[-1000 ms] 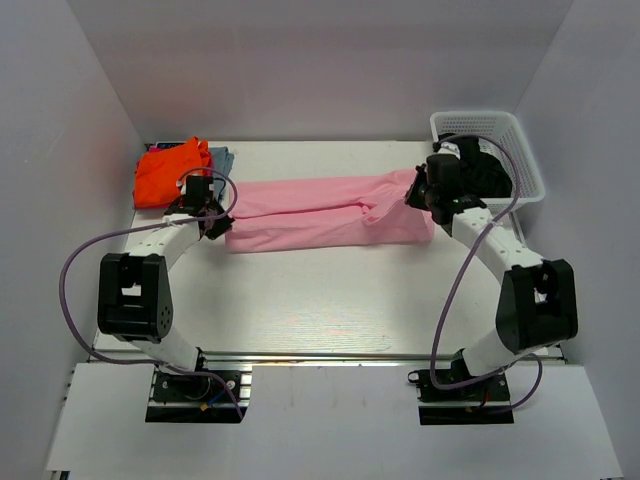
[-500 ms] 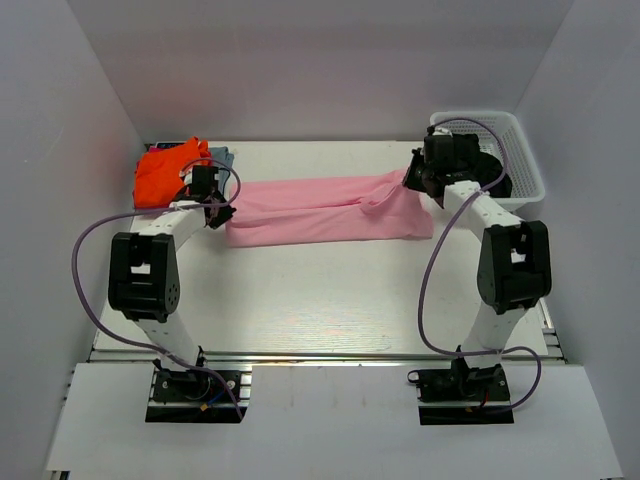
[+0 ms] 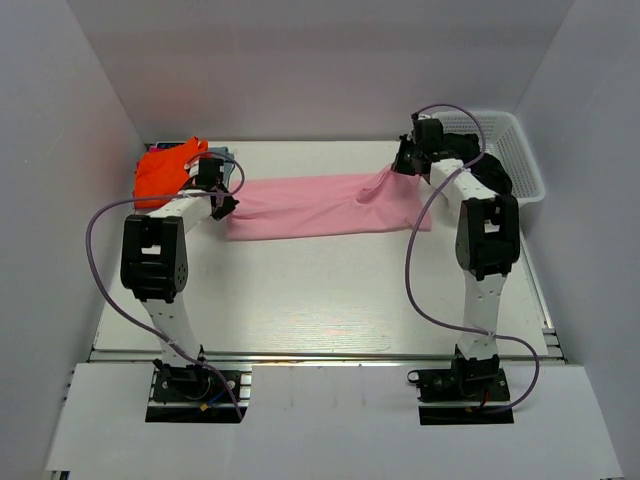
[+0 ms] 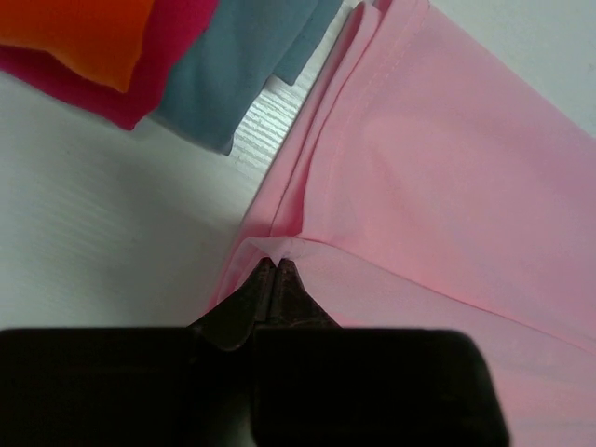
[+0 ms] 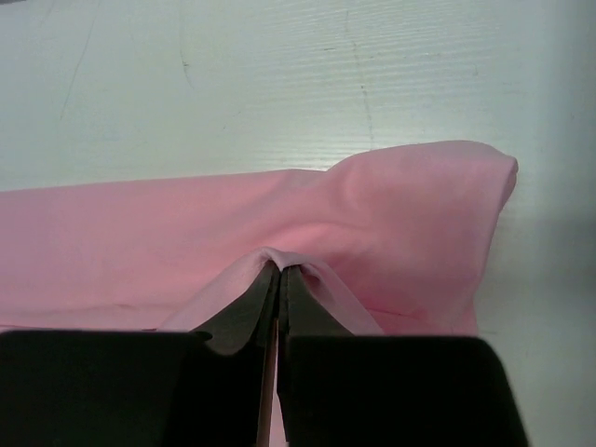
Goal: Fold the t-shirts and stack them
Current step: Fold the other side of the tshirt into a rectangle, then rotate the tshirt 90 degrees
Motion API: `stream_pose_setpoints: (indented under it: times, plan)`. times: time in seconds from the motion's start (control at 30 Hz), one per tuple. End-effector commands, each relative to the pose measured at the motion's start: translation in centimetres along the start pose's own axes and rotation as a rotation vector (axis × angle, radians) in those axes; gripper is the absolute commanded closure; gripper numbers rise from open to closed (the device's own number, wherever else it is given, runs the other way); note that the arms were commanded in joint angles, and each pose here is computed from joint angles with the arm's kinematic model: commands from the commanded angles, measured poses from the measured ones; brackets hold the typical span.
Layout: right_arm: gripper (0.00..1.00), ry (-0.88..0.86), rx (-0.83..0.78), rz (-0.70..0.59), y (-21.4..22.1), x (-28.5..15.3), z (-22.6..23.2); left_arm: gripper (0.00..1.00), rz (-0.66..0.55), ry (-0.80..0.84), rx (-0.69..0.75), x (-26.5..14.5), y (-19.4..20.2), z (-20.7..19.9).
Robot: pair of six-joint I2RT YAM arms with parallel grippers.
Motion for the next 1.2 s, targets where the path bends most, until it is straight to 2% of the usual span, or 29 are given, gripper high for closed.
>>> stream_pose_setpoints:
  times: [0.0, 0.03, 0.1, 0.13, 0.17, 0.2, 0.23, 0.27, 0.3, 0.37, 0.4, 0.47, 0.57, 0.6, 0.67, 0.73, 0.87, 0.97, 1.0, 1.17]
  plan:
    - [0.97, -0.018, -0.002, -0.016, -1.6, 0.8, -0.3, 0.91, -0.06, -0.012, -0.011, -0.6, -1.8, -0.9]
    - [0.95, -0.012, 0.002, 0.007, -0.8, 1.9, -0.6, 0.83, -0.073, -0.012, -0.014, -0.7, -2.1, -1.1]
    - [0.83, -0.011, 0.001, -0.02, -2.1, 2.0, -0.5, 0.37, -0.075, -0.028, -0.012, -0.9, -2.2, -1.0]
    - [0.77, -0.008, 0.005, 0.008, -1.5, 2.4, -0.8, 0.2, -0.09, -0.029, -0.014, -1.1, -2.5, -1.1]
    - [0.69, -0.025, -0.002, 0.004, -1.8, 2.3, -0.8, 0.09, -0.087, -0.033, -0.013, -1.3, -2.6, -1.2]
    - [0.51, -0.032, -0.007, -0.006, -2.3, 2.0, -0.5, 0.0, -0.102, -0.016, -0.018, -2.1, -3.0, -1.5]
    - [0.45, -0.04, -0.017, -0.012, -2.4, 1.8, -0.3, 0.0, -0.11, -0.008, -0.011, -2.5, -3.3, -1.6]
    - [0.31, -0.061, -0.03, -0.027, -2.9, 1.1, 0.0, 0.0, -0.112, -0.006, -0.012, -2.9, -3.4, -1.6]
    - [0.1, -0.063, -0.045, -0.019, -2.5, 0.3, 0.0, 0.0, -0.121, 0.004, -0.015, -3.4, -3.7, -1.8]
    - [0.1, -0.106, -0.073, -0.065, -3.3, -2.0, 0.8, 0.0, -0.129, 0.049, 0.003, -4.6, -3.8, -1.8]
    - [0.1, -0.112, -0.068, -0.031, -1.9, -2.1, 0.7, 0.0, -0.116, 0.065, 0.02, -4.9, -3.1, -1.8]
    - [0.1, -0.158, -0.079, -0.065, -2.1, -3.8, 1.5, 0.0, -0.137, 0.121, 0.047, -5.9, -3.5, -2.1]
    - [0.1, -0.263, -0.074, -0.022, 0.8, -5.4, 2.3, 0.0, -0.075, 0.262, 0.131, -6.3, -2.6, -3.2]
    - [0.1, -0.299, -0.077, -0.018, 1.6, -5.3, 2.5, 0.0, -0.077, 0.306, 0.145, -6.4, -2.8, -3.7]
    - [0.1, -0.376, -0.085, 0.001, 2.7, -5.3, 3.4, 0.0, -0.005, 0.379, 0.193, -5.3, -1.8, -4.1]
    - [0.1, -0.385, -0.086, 0.026, 3.0, -4.7, 4.0, 0.0, 0.018, 0.464, 0.228, -4.9, -1.6, -5.4]
    - [0.1, -0.324, -0.014, 0.131, 4.9, -2.4, 3.8, 0.0, 0.099, 0.463, 0.256, -2.0, -0.5, -6.1]
    - [0.1, -0.234, 0.035, 0.16, 4.7, -1.7, 3.0, 0.0, 0.166, 0.43, 0.275, 0.2, 1.1, -5.6]
    - [0.1, -0.155, 0.067, 0.196, 5.2, -0.7, 2.4, 0.0, 0.177, 0.421, 0.275, 0.7, 1.4, -5.4]
    - [0.1, -0.074, 0.112, 0.26, 6.0, 1.5, 1.6, 0.0, 0.284, 0.297, 0.281, 2.0, 4.4, -2.6]
Point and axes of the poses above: each gripper's point midway between its finger pads, its own x axis out along the fingers, its own z axis along the line the jaws close on, y = z × x, the point moved 9 cm from there along -x, back along the fingers, and after that the axes turned 11 degrees about -x, right-handed, at the moved point
